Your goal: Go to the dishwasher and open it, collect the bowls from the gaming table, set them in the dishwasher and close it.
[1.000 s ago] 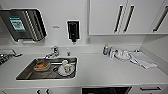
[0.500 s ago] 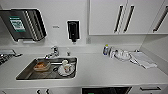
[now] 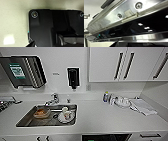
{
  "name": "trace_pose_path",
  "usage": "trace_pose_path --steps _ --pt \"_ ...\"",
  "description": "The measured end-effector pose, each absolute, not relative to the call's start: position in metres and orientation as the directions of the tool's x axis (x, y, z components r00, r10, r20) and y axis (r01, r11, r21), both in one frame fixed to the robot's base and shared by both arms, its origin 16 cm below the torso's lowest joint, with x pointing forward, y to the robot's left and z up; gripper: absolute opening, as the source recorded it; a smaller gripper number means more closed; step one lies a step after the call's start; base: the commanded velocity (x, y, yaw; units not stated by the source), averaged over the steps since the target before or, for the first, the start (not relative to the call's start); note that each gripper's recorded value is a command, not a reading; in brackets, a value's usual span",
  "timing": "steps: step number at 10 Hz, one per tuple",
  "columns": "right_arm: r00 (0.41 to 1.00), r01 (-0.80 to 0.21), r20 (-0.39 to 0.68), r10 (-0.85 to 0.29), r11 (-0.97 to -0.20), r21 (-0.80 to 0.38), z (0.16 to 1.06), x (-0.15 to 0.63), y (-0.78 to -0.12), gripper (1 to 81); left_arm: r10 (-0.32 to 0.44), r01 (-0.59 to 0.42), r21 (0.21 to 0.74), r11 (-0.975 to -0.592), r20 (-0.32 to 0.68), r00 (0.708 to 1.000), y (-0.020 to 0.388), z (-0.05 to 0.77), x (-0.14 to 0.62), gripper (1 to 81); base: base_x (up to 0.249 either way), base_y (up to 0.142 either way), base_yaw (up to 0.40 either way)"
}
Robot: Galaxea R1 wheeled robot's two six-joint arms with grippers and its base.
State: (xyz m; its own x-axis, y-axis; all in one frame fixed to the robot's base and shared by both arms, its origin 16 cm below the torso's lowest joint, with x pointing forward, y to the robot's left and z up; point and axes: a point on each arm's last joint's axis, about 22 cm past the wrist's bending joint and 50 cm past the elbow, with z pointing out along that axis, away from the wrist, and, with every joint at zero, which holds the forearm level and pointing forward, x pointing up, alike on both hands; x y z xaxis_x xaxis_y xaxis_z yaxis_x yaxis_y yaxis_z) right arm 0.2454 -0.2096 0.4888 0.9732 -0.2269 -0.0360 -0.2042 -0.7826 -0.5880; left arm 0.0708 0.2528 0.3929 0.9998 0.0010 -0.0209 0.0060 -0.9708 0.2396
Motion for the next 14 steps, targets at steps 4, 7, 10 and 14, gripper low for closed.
trace_pose_path --steps 4,7,10,14 --pt "0.974 -0.21 -0.055 -0.218 -0.79 -0.576 0.474 0.245 -0.195 81.1 0.001 0.006 0.234 -0.972 -0.02 1.0 0.258 0.393 0.071 81.1 0.0 0.0 0.0" --pt "0.973 -0.217 -0.069 -0.22 -0.778 -0.59 0.474 0.247 -0.18 81.1 0.001 0.006 0.233 -0.973 -0.021 1.0 0.26 0.393 0.071 81.1 0.0 0.0 0.0" --pt "0.984 -0.169 -0.06 -0.17 -0.75 -0.64 0.492 0.268 -0.161 81.1 0.001 0.007 0.221 -0.975 -0.026 1.0 0.269 0.393 0.066 81.1 0.0 0.0 0.0" --pt "0.983 -0.116 0.018 -0.18 -0.705 -0.699 0.537 0.334 -0.154 81.1 0.001 0.007 0.222 -0.975 -0.026 1.0 0.268 0.393 0.066 81.1 0.0 0.0 0.0"
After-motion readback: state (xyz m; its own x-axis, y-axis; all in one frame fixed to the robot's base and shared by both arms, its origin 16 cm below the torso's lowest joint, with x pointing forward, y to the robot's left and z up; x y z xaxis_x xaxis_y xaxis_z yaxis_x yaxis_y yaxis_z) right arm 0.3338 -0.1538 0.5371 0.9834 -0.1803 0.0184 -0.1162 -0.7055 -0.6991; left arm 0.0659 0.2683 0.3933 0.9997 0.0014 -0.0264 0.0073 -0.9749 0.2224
